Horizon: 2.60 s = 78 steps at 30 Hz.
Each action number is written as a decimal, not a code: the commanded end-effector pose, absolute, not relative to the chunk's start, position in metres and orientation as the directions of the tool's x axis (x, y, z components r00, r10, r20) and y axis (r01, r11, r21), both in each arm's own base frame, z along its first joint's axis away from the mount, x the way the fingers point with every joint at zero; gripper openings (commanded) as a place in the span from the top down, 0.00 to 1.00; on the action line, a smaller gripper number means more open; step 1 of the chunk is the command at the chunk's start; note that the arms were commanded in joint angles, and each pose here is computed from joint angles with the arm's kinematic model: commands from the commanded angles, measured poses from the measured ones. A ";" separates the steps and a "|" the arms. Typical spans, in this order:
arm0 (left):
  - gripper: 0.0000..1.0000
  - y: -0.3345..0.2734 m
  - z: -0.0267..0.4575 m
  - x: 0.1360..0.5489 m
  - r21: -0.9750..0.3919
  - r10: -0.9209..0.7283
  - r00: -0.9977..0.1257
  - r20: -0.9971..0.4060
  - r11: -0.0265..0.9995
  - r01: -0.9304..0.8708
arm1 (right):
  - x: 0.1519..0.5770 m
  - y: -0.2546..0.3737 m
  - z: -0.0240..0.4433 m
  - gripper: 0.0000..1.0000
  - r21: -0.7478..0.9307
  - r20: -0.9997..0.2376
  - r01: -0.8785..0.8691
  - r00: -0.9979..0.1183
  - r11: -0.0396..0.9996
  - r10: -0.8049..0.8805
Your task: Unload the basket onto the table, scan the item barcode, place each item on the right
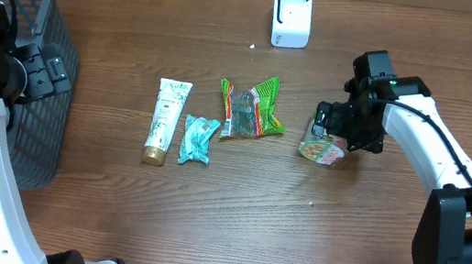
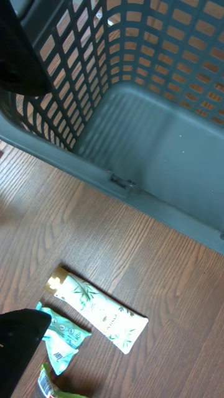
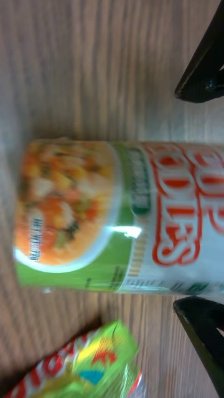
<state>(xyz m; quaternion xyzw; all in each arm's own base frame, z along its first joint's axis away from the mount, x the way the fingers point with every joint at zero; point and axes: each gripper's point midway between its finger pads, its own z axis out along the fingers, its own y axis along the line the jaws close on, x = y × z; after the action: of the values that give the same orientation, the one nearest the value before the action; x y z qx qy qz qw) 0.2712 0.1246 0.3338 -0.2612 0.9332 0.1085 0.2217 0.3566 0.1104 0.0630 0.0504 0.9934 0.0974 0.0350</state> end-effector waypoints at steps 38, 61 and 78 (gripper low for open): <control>0.00 0.125 0.334 0.272 0.091 -0.427 -0.773 -0.469 0.847 -0.523 | 0.377 0.055 0.086 0.01 0.424 -0.097 0.051 -0.990 0.904 0.101; 0.01 0.125 0.334 0.272 0.091 -0.427 -0.773 -0.469 0.847 -0.523 | 0.342 0.148 0.096 0.09 0.421 -0.032 -0.118 -0.993 0.900 -0.115; 0.00 0.125 0.334 0.272 0.092 -0.427 -0.773 -0.469 0.847 -0.523 | 0.369 0.136 0.082 0.01 0.385 -0.007 0.130 -0.990 0.914 0.144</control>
<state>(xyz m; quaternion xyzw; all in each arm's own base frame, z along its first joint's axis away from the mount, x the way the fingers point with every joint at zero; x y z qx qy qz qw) 0.2713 0.1247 0.3339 -0.2613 0.9331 0.1085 0.2219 0.3634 0.1376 0.0878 0.0471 0.9782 0.2005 0.0243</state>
